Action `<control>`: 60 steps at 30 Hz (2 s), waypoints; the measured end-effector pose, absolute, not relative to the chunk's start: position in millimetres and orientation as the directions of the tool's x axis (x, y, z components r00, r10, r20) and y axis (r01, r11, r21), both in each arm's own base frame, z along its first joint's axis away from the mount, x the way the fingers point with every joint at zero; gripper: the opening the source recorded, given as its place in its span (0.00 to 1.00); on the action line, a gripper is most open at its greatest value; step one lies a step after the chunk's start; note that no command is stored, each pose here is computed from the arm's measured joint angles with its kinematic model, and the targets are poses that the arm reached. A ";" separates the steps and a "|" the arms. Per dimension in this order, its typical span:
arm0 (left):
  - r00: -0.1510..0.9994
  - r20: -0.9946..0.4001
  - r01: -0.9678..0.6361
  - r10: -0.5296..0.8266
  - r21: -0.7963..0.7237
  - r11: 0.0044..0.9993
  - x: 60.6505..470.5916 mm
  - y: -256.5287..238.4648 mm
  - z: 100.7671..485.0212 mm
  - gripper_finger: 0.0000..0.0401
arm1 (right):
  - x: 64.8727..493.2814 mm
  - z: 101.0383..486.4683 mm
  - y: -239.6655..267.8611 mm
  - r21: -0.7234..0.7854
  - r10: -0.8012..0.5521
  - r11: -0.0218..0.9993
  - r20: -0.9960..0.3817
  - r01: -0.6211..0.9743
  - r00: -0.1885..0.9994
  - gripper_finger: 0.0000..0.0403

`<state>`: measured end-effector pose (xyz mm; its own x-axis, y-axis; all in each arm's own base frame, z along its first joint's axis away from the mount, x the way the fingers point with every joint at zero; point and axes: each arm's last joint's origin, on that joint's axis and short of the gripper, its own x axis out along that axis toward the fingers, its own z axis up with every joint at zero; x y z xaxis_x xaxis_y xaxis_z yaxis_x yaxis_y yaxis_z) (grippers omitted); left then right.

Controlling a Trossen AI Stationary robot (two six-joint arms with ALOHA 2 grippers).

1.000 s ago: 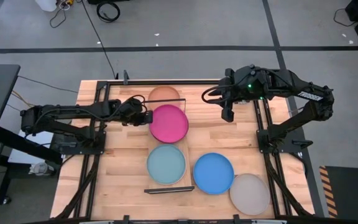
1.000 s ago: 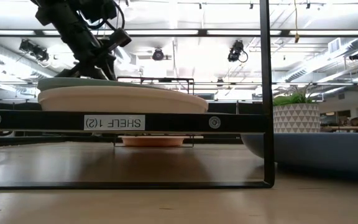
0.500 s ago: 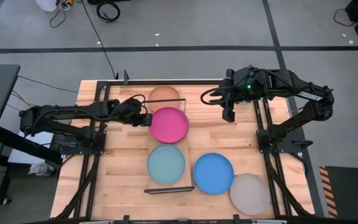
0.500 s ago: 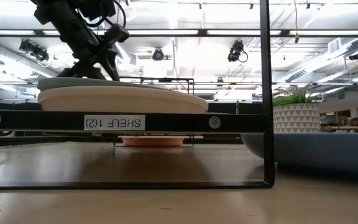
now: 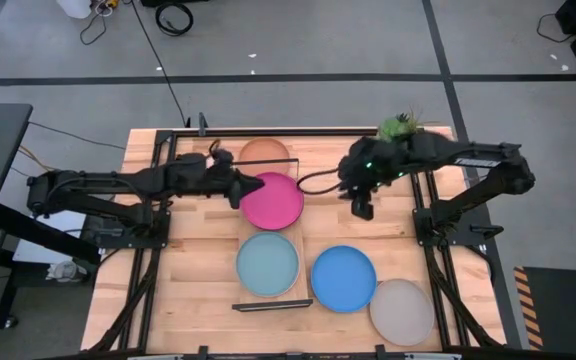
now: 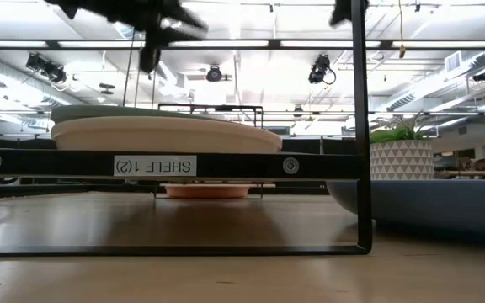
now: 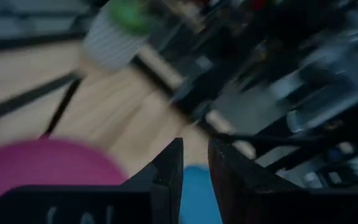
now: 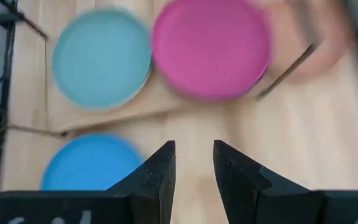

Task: Place and stack plates onto a shelf
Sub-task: Stack the blue plate on top of the pink plate on the shelf

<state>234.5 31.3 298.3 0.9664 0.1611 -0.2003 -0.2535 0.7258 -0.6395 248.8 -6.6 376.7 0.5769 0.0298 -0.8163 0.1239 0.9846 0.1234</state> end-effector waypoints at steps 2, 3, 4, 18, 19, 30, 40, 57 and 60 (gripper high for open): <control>0.985 -0.112 -0.173 0.132 -0.639 0.749 236.2 27.3 307.0 0.20 | 252.7 355.0 -5.5 0.191 0.067 0.967 -0.834 0.172 0.548 0.28; 0.991 -0.081 -0.137 0.110 -0.642 0.754 236.2 25.2 310.1 0.20 | 254.0 343.0 -5.1 0.219 0.085 0.955 -0.846 0.198 0.527 0.28; 0.995 -0.053 -0.098 0.084 -0.644 0.759 236.2 23.4 313.0 0.20 | 254.8 330.6 -4.6 0.249 0.104 0.942 -0.856 0.227 0.506 0.28; 0.948 0.262 0.306 -0.181 -0.586 0.750 233.0 7.4 344.1 0.20 | 238.5 218.4 27.2 0.312 0.166 0.836 -0.928 0.452 0.332 0.30; 0.946 0.264 0.313 -0.190 -0.585 0.748 233.0 5.8 344.2 0.20 | 236.8 214.7 28.1 0.288 0.146 0.847 -0.934 0.448 0.325 0.30; 0.910 0.325 0.402 -0.257 -0.543 0.737 230.9 -12.5 350.1 0.20 | 225.9 168.0 31.6 0.335 0.181 0.858 -0.907 0.390 0.381 0.48; 0.915 0.303 0.397 -0.267 -0.555 0.731 231.4 -17.8 347.9 0.20 | 216.1 148.5 40.7 0.348 0.213 0.884 -0.894 0.311 0.394 0.46; 0.942 0.228 0.333 -0.245 -0.587 0.738 233.7 -17.2 340.3 0.20 | 208.4 139.1 43.7 0.346 0.193 0.851 -0.906 0.395 0.378 0.04; 0.938 0.248 0.345 -0.244 -0.580 0.738 233.2 -17.1 342.3 0.20 | 209.9 140.4 36.8 0.380 0.228 0.822 -0.902 0.423 0.367 0.06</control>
<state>233.2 -17.1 342.3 0.9376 -0.2443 0.2476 0.3454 0.7376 -0.5802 209.9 36.8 140.4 0.3673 0.2283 -0.9017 0.4230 0.8224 0.3805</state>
